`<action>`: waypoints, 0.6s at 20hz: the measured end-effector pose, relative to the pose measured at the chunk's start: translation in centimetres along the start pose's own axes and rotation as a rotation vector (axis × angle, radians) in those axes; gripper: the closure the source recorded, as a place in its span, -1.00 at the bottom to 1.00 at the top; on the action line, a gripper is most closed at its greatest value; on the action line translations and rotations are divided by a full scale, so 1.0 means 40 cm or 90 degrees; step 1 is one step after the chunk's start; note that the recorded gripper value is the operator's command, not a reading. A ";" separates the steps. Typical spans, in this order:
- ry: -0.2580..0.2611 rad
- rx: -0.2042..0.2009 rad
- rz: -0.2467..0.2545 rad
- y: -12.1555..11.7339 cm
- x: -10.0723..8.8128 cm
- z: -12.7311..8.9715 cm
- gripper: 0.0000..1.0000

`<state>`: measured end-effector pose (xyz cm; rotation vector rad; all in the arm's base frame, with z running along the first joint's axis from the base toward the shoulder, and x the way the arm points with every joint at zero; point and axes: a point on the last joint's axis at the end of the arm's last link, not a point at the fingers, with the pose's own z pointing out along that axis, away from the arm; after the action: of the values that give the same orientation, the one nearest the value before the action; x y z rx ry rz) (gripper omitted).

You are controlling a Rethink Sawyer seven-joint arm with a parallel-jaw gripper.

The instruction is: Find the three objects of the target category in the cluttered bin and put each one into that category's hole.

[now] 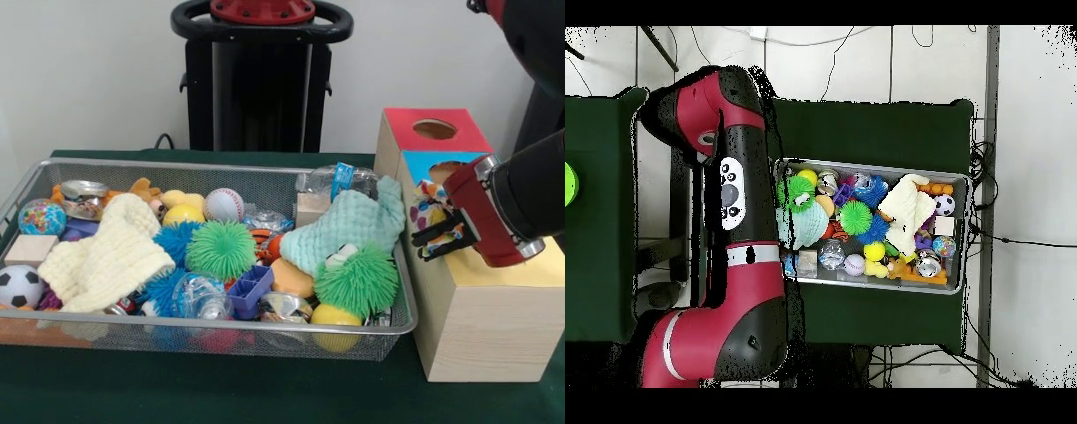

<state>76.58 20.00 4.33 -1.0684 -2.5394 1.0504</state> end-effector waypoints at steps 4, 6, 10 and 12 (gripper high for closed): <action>-0.004 0.007 0.004 -0.007 -0.003 -0.010 1.00; 0.004 0.018 0.011 -0.028 -0.011 -0.027 1.00; 0.022 0.039 0.029 -0.077 -0.041 -0.059 1.00; 0.030 0.055 0.045 -0.113 -0.068 -0.082 1.00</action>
<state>77.43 17.69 10.05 -1.1533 -2.4128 1.1274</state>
